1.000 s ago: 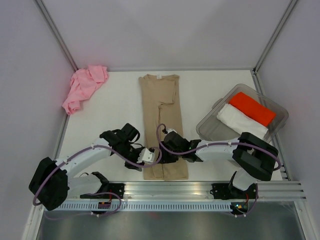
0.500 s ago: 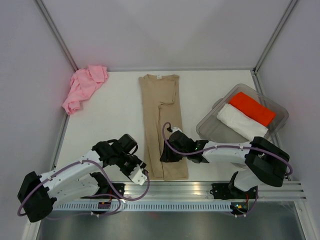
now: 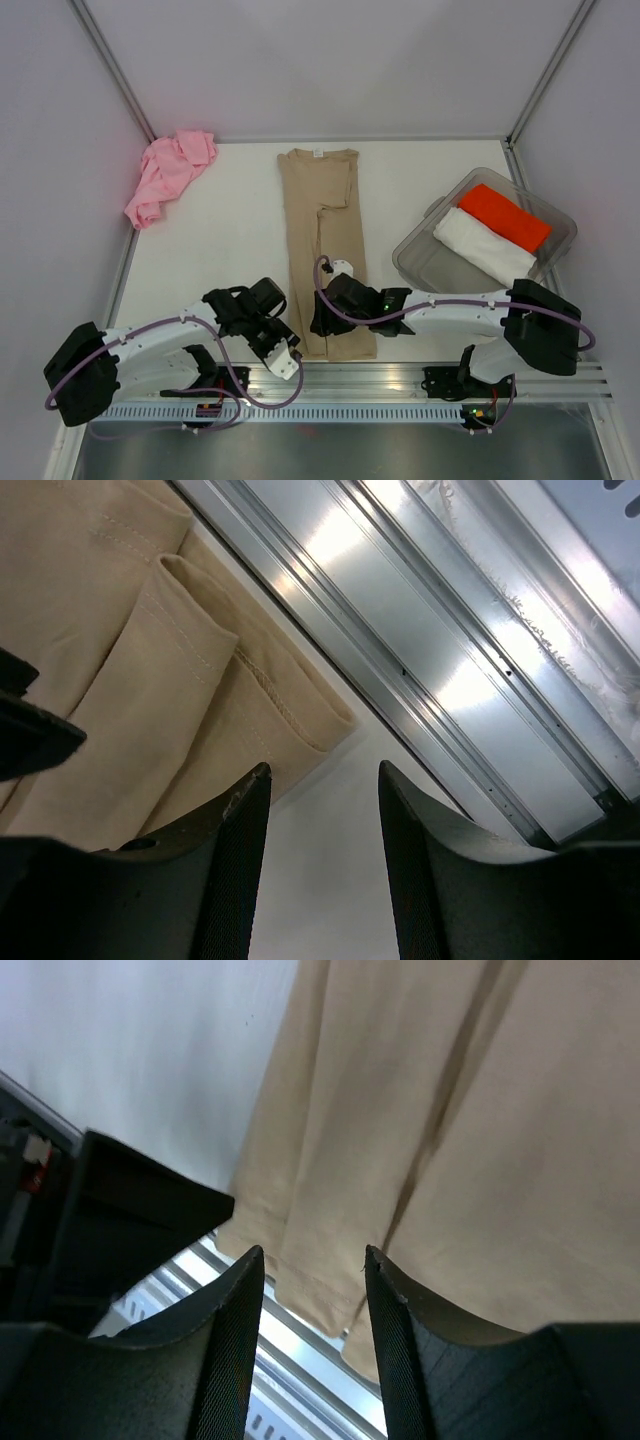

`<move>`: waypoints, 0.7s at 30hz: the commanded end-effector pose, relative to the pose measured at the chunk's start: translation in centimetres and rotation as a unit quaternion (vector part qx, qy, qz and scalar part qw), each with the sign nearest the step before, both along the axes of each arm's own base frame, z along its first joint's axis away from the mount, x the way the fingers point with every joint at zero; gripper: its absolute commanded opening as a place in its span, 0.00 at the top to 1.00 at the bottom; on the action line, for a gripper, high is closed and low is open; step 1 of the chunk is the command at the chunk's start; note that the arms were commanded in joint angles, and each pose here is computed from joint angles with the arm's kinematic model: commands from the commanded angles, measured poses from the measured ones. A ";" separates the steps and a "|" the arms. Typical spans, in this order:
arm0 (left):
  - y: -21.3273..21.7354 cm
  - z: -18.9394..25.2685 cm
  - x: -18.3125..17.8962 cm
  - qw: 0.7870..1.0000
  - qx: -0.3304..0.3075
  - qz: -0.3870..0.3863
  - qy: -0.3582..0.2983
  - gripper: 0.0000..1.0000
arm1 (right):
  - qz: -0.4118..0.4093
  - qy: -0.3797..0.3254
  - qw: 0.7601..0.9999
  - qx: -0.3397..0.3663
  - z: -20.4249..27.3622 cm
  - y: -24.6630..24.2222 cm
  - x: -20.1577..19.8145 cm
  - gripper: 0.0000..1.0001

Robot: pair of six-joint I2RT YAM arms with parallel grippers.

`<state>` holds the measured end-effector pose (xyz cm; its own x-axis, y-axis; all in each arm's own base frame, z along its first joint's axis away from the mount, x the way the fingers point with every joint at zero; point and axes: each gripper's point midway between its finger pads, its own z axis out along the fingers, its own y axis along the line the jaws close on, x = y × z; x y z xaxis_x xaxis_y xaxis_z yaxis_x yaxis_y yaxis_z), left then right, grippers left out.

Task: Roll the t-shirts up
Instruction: Fold the tshirt

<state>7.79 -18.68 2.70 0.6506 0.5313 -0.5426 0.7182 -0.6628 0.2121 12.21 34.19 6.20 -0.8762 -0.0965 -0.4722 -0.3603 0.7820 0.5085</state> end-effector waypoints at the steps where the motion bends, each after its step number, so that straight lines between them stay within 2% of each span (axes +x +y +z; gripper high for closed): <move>1: -1.9 0.3 0.1 0.998 -0.044 -0.034 -0.019 0.47 | -0.029 -0.016 0.999 -0.020 0.6 1.4 1.5 0.49; 8: -2.3 -0.5 -1.0 0.998 -0.045 -0.037 -0.009 0.50 | -0.026 -0.022 0.996 -0.084 -0.7 2.8 2.5 0.49; 12: -2.0 -1.1 -1.1 0.998 -0.041 -0.041 -0.012 0.60 | -0.021 -0.020 0.994 -0.101 -1.6 3.4 2.5 0.50; 21: -1.9 -1.3 -1.4 0.998 -0.040 -0.041 -0.006 0.74 | -0.009 -0.047 0.981 -0.186 -3.3 3.8 2.8 0.52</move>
